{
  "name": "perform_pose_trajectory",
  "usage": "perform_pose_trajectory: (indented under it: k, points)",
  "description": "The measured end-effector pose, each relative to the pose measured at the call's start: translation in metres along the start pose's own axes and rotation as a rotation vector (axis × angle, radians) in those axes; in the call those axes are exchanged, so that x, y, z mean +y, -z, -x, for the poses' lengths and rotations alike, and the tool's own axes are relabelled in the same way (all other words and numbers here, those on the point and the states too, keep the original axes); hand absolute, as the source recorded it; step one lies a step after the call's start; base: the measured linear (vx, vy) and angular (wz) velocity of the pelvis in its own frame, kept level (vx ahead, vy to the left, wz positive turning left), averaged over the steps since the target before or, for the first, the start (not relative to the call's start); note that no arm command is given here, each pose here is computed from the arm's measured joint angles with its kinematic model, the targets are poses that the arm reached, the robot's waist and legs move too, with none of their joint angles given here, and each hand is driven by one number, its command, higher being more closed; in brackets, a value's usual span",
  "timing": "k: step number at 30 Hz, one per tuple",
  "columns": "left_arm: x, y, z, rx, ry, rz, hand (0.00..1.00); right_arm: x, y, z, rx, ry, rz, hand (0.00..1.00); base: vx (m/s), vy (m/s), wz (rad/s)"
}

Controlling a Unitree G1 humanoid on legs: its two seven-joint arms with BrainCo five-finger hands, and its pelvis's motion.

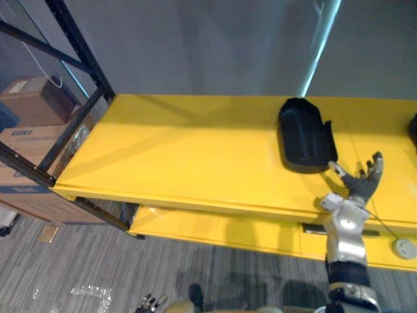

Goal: Walk over and take plastic housings, then place them on the shelf

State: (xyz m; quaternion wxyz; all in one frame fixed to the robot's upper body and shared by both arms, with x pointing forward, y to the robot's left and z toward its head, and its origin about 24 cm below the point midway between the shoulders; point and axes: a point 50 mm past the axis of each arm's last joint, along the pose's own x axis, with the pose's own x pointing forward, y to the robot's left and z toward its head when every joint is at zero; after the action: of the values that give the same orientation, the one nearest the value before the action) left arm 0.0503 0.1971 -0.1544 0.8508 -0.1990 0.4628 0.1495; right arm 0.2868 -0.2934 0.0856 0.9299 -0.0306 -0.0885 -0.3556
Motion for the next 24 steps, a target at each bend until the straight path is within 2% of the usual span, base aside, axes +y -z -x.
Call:
perform_pose_trajectory:
  k: [9, 19, 24]
  points:
    - [0.000, 0.003, 0.000, 0.024, 0.006, 0.008, 0.00, 0.008, -0.012, -0.021, -0.015, -0.101, -0.010, 0.00, 0.01, 0.001, 0.03]
    - [-0.002, 0.004, 0.000, 0.028, 0.030, 0.007, 0.00, 0.028, -0.016, -0.017, -0.026, -0.277, -0.020, 0.00, 0.01, -0.002, 0.01]
    - [-0.003, 0.003, 0.000, 0.024, 0.032, 0.006, 0.00, 0.030, -0.016, -0.013, -0.034, -0.317, -0.019, 0.00, 0.00, 0.000, -0.07]
